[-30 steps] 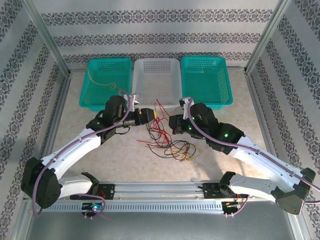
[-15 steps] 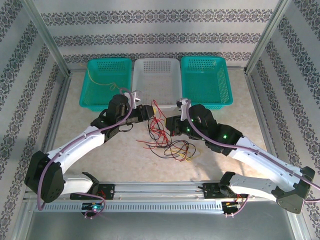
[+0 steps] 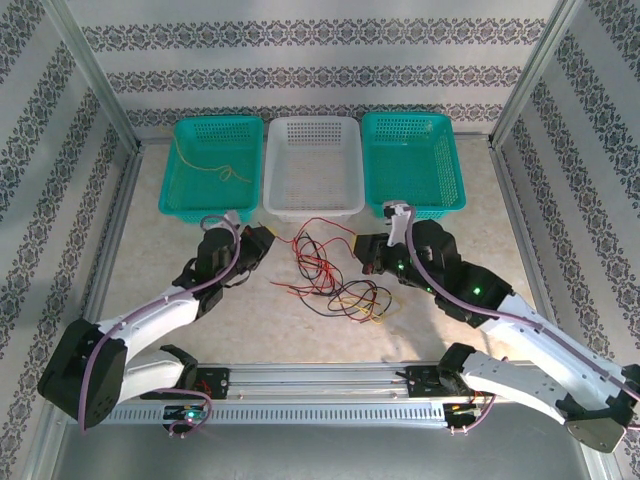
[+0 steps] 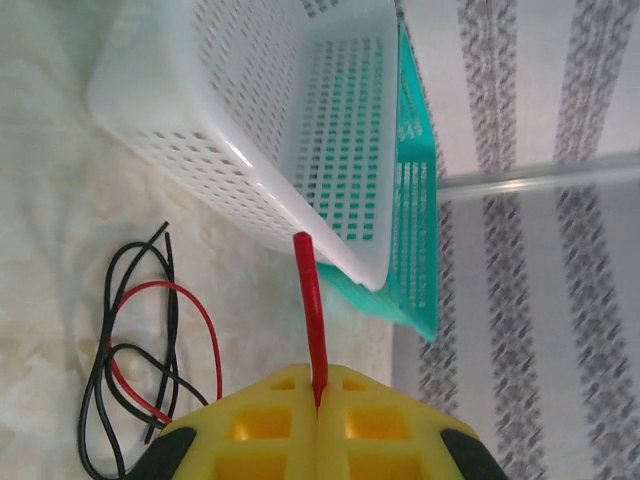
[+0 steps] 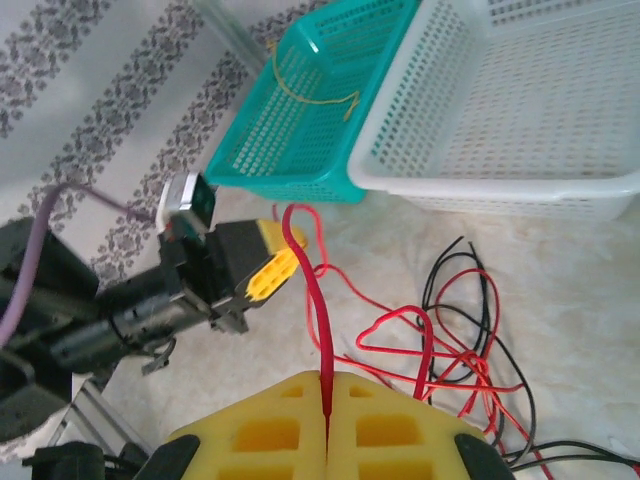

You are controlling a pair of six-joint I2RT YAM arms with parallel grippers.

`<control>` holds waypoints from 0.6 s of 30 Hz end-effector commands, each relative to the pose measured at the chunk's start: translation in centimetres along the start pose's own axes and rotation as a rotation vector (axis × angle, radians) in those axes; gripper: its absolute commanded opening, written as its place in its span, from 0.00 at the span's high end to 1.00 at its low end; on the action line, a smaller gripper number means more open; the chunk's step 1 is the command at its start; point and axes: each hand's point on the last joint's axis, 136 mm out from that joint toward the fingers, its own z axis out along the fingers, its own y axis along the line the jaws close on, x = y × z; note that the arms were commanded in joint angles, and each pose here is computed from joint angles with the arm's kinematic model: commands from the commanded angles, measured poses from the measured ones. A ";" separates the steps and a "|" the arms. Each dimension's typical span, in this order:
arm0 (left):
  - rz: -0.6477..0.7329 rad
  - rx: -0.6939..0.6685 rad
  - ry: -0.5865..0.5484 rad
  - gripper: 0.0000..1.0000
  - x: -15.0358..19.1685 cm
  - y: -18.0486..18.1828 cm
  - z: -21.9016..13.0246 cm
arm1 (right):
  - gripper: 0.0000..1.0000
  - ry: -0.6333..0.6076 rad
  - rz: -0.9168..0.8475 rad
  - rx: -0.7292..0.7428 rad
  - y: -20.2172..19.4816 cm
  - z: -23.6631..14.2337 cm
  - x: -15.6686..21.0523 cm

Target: Untangle the cables

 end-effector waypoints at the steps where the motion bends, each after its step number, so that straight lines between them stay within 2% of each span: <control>1: -0.235 0.178 -0.194 1.00 -3.7 -2.8 -1.5 | 1.00 -0.054 0.036 0.017 -0.7 -0.4 -0.9; 5: -0.395 0.258 -0.268 1.00 -4.8 -2.2 -2.6 | 1.00 -0.042 0.035 0.020 -0.7 0.0 -0.8; 8: -0.447 0.310 -0.295 1.00 -5.4 -2.6 -3.1 | 1.00 -0.029 0.028 0.017 -0.5 0.4 -0.8; 11: -0.460 0.324 -0.299 1.00 -5.5 -2.9 -3.3 | 1.00 -0.023 0.001 0.015 0.2 0.4 -1.2; 14: -0.383 0.266 -0.263 0.99 -4.8 -2.7 -3.1 | 1.00 -0.036 -0.048 0.018 1.4 -0.2 -2.4; 16: -0.269 0.201 -0.206 0.71 -3.8 -3.0 -2.9 | 1.00 -0.041 -0.084 0.015 2.3 -0.9 -3.3; 17: -0.206 0.154 -0.171 0.54 -3.2 -3.1 -3.0 | 1.00 -0.047 -0.103 0.013 2.8 -1.2 -3.8; 18: -0.144 0.096 -0.143 0.42 -2.7 -2.8 -3.2 | 1.00 -0.052 -0.123 0.008 3.3 -1.6 -4.3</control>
